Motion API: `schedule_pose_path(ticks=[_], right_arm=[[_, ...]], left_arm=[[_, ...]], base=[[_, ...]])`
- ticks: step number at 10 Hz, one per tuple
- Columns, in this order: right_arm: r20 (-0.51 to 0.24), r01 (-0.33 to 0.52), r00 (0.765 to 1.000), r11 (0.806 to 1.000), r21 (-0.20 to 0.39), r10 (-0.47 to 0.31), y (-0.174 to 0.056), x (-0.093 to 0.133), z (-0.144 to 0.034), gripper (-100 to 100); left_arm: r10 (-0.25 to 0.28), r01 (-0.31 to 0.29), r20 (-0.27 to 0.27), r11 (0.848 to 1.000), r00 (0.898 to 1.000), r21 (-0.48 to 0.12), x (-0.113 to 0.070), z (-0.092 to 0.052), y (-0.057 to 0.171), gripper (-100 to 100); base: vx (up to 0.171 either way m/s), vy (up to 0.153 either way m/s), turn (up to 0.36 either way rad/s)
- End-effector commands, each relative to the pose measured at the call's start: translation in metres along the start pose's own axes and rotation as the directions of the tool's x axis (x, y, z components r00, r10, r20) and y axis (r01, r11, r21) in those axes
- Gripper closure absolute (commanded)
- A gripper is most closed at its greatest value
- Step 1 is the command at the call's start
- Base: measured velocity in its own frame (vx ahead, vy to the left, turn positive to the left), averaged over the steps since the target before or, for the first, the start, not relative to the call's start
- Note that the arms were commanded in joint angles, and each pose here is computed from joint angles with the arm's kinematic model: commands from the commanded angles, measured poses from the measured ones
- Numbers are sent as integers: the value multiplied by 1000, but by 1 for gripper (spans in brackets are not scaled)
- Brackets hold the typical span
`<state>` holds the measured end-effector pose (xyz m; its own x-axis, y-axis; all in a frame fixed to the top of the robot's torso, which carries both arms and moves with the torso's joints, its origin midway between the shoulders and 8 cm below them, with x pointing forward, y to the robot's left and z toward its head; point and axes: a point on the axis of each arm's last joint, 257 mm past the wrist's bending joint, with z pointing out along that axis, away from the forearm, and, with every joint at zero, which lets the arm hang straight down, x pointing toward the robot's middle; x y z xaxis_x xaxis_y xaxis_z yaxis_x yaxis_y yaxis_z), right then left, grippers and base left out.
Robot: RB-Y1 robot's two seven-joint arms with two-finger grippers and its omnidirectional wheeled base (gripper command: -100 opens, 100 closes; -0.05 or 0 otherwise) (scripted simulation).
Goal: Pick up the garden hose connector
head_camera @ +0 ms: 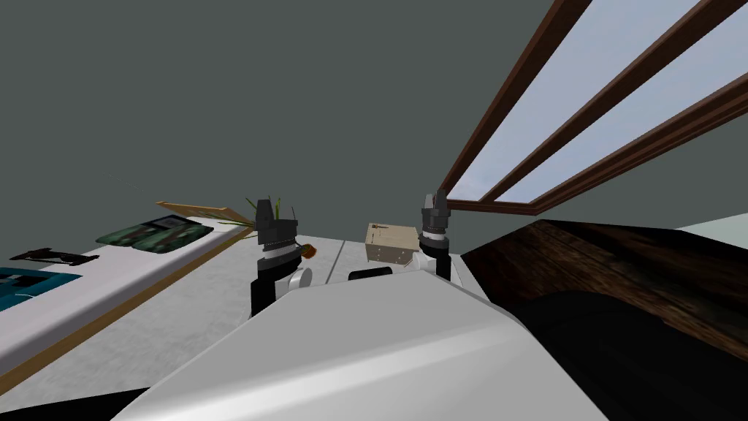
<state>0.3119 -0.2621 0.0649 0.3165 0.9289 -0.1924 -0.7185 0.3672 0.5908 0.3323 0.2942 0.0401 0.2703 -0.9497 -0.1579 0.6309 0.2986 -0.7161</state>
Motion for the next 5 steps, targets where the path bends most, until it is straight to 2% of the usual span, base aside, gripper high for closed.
schedule_pose_path(ticks=[1,3,5], right_arm=[[-42,25,999,1000,12,-25,-7,6,-4,-100],[-119,80,990,996,38,-75,-22,17,-15,-100],[-209,155,968,985,74,-137,-47,28,-32,-100]], left_arm=[[0,0,0,1000,1000,0,0,0,0,0],[0,0,0,1000,1000,0,0,0,0,0],[0,0,0,1000,1000,0,0,0,0,0]], base=[[-17,0,28],[-47,1,50],[-82,19,81]])
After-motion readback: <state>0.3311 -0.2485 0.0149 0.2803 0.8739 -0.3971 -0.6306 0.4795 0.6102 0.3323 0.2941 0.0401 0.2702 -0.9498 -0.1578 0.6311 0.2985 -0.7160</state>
